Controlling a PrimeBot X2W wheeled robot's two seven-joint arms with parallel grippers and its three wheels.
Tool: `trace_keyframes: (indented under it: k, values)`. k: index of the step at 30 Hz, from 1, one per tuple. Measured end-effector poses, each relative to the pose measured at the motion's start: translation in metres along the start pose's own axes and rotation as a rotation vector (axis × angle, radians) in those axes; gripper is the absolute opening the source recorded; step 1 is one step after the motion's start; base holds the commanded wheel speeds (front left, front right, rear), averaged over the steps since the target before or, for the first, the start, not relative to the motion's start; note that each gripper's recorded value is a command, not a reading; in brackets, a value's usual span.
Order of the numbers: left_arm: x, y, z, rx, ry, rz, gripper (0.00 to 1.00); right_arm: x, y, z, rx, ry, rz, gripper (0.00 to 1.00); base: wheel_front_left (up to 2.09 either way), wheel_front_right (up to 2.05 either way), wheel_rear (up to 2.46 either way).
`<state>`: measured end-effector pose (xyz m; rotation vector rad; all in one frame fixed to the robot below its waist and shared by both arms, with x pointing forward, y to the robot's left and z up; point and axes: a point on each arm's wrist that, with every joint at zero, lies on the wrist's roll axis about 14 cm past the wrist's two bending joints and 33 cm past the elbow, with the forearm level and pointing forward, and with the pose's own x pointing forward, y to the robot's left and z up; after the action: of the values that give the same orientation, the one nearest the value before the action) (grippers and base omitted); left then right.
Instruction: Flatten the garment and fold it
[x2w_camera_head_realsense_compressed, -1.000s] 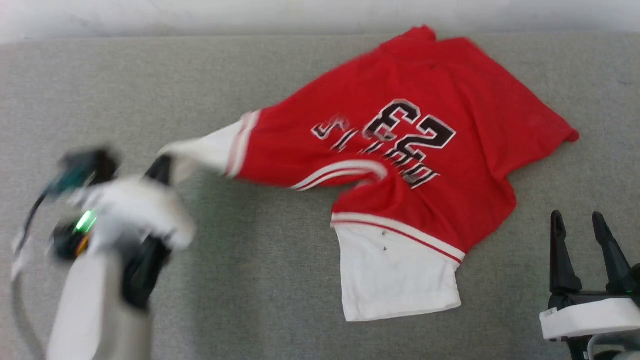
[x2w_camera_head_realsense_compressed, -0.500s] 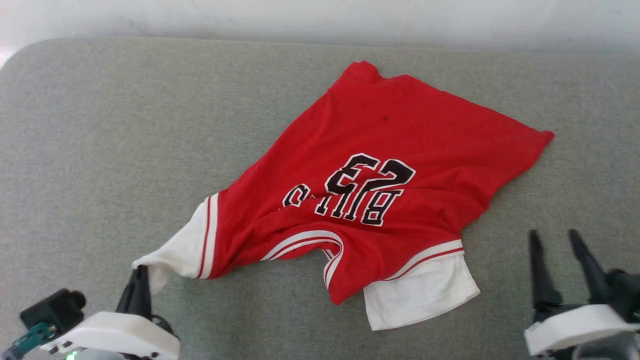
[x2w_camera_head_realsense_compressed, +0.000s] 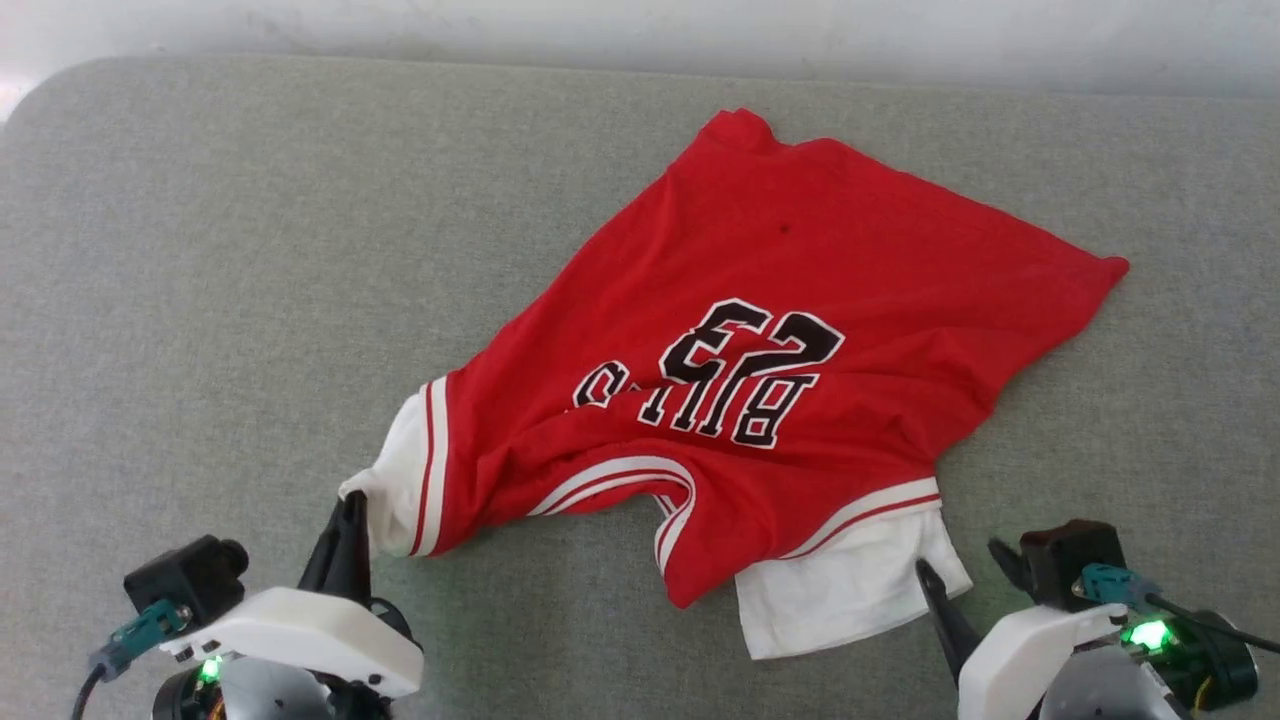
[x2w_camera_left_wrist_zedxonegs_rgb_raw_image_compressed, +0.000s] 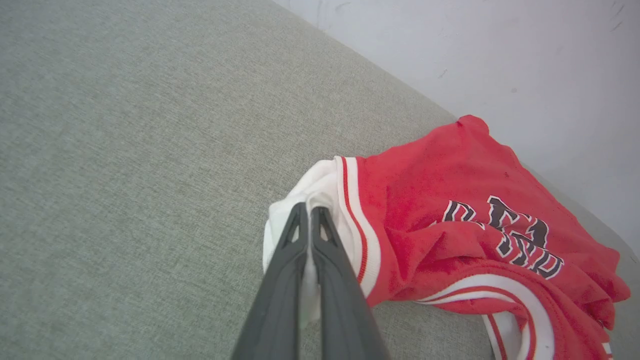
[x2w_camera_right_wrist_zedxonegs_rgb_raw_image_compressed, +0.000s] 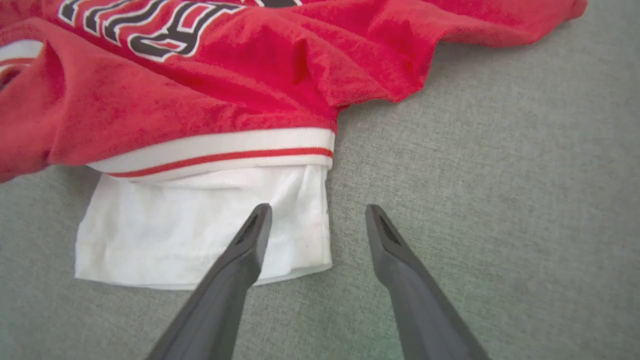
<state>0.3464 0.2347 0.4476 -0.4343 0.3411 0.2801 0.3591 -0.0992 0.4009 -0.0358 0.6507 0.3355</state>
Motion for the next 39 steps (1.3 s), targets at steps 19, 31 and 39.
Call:
trace_keyframes:
  k: [19, 31, 39]
  values:
    - [-0.001, -0.007, -0.002, 0.004, -0.010, -0.020, 0.00, 0.011, -0.018, -0.011, 0.063, -0.016, -0.039, 0.00, 0.00, 0.00, 0.00]
    - [0.001, -0.059, 0.049, -0.112, -0.197, -0.211, 0.00, -0.031, -0.080, 0.080, 0.162, -0.456, -0.198, 0.00, 0.00, 0.00, 0.00]
    - [-0.009, -0.145, 0.130, -0.113, -0.415, -0.498, 0.00, -0.083, -0.077, 0.183, 0.051, -0.745, -0.207, 0.00, 0.00, 0.00, 0.00]
